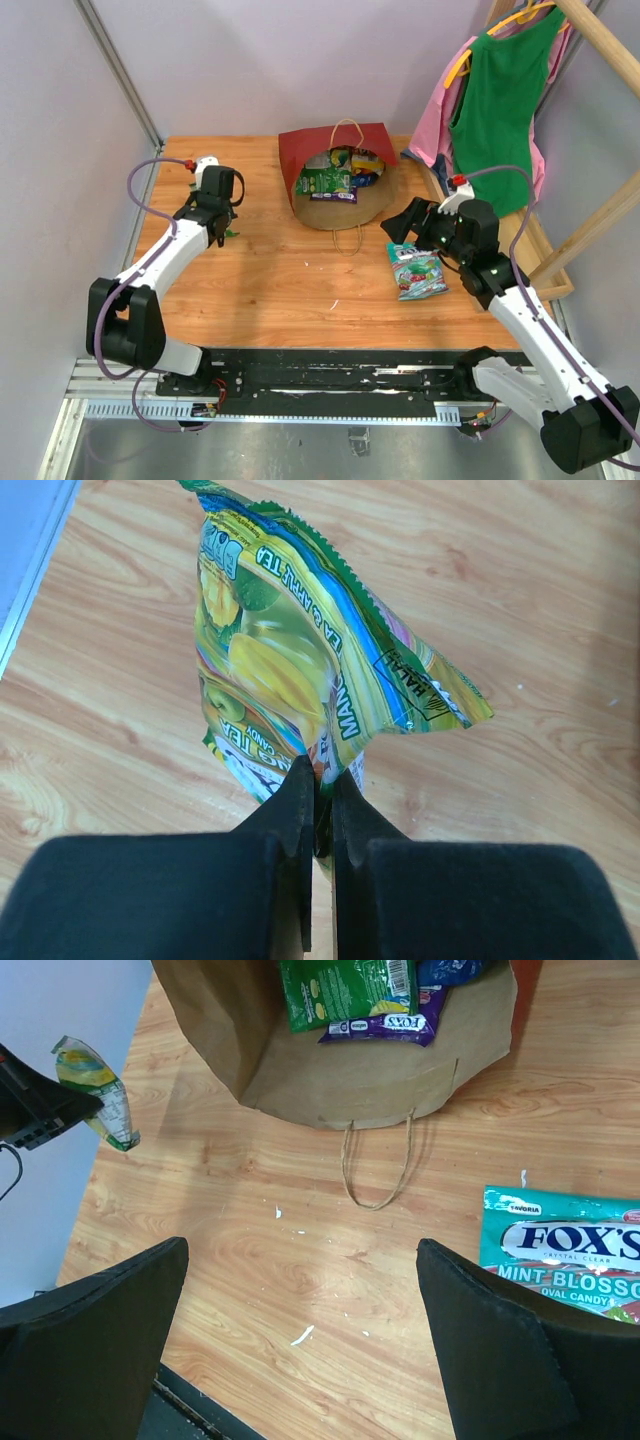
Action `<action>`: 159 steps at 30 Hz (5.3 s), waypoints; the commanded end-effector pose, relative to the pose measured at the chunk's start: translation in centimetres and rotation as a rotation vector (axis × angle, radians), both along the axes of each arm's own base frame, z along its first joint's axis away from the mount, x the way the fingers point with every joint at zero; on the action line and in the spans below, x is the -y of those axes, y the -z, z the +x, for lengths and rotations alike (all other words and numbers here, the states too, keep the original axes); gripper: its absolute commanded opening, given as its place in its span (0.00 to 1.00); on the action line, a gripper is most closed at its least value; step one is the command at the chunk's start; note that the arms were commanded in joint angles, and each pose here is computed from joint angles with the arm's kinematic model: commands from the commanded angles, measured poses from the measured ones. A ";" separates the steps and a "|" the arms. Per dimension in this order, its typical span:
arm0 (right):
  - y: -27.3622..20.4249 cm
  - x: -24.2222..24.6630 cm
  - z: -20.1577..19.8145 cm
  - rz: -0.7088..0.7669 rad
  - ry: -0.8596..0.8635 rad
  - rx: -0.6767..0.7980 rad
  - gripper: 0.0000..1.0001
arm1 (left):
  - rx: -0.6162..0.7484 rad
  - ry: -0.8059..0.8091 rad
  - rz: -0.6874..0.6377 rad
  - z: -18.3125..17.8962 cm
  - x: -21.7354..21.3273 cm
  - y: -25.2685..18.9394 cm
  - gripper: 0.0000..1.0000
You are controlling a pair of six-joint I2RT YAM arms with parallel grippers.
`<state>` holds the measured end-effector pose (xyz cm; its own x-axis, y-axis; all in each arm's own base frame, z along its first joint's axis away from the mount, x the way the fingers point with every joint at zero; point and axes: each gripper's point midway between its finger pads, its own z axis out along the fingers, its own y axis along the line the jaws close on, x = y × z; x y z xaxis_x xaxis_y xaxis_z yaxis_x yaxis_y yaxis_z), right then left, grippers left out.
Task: Take the snacks out of the paper bag
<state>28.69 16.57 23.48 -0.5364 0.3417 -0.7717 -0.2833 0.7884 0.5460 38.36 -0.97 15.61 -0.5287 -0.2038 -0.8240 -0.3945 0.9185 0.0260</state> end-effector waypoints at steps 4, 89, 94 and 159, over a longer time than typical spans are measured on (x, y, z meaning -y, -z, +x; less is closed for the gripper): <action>1.1 0.0 0.0 -0.039 -0.004 -0.003 0.99 | -0.026 -0.062 0.095 2.0 -1.5 0.5 0.00; 3.9 -2.2 -1.0 -0.016 -0.146 -0.102 0.99 | -0.001 0.173 -0.198 16.5 -0.8 3.3 0.75; 3.6 -1.9 -1.5 -0.034 -0.147 -0.092 0.99 | -0.021 0.180 -0.309 16.2 0.5 7.3 0.68; 4.8 -1.5 -1.8 -0.066 -0.151 -0.088 0.99 | -0.146 0.060 -0.040 23.0 -5.4 10.2 0.76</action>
